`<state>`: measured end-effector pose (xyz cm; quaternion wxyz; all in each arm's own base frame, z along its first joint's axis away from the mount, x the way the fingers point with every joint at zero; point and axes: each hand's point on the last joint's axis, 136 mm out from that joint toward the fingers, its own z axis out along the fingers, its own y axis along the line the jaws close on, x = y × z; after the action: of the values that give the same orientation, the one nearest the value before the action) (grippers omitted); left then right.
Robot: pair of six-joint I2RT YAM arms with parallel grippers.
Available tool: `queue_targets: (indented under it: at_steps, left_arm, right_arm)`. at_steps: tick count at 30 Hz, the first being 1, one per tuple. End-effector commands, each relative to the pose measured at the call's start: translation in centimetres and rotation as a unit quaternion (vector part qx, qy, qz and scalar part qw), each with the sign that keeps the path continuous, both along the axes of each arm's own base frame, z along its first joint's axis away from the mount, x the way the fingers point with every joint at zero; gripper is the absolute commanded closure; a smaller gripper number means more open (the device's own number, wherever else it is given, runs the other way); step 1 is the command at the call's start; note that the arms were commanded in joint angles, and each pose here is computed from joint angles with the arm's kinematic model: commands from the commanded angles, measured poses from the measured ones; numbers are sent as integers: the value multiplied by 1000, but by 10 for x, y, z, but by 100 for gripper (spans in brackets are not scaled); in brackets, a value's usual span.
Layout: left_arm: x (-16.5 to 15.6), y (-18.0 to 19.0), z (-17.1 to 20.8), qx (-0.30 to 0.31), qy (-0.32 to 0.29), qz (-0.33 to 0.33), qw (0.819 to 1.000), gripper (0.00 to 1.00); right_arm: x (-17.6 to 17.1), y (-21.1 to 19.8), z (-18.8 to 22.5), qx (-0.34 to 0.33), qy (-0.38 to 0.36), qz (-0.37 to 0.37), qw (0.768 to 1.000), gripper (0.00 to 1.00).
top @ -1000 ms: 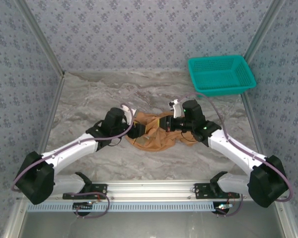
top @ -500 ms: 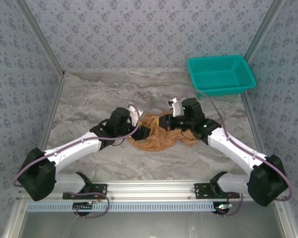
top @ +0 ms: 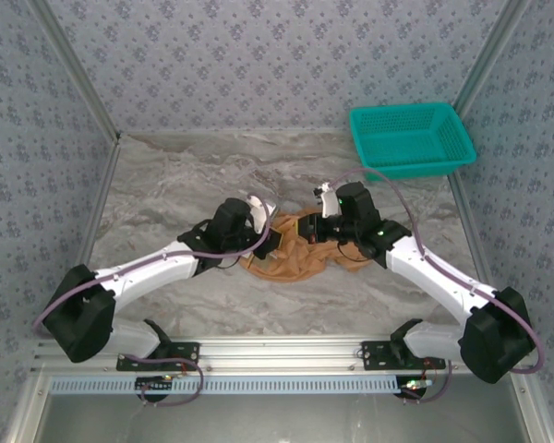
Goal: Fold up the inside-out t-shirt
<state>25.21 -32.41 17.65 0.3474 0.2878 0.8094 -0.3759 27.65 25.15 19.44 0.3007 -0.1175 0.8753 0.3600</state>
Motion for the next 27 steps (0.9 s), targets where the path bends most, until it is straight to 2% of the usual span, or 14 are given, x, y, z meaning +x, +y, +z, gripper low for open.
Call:
queue_targets:
  at_steps: [1,5,9,12,15,20,22,27]
  left_arm:
    - [-46,-22,69,-147,-2,-150,978,99]
    - [-80,-20,107,-203,0,-241,949,100]
    - [-90,-17,106,-186,0,-272,944,100]
    - [-67,-14,97,-169,6,-232,958,98]
    - [-39,-9,92,-172,12,-178,969,92]
    - [17,9,58,-106,23,-28,994,81]
    - [32,20,44,-73,22,23,997,77]
    - [49,51,19,-2,16,118,993,58]
  right_arm:
    - [15,-31,0,-83,-39,-64,994,100]
    - [13,-32,-1,-91,-55,-51,993,100]
    - [-4,-12,10,-36,-76,33,996,100]
    - [-21,-1,18,3,-87,90,992,100]
    - [-32,6,22,38,-95,124,987,100]
    - [-38,14,37,86,-120,143,979,100]
    - [-39,15,41,99,-127,144,976,100]
    - [-34,19,52,129,-143,131,972,100]
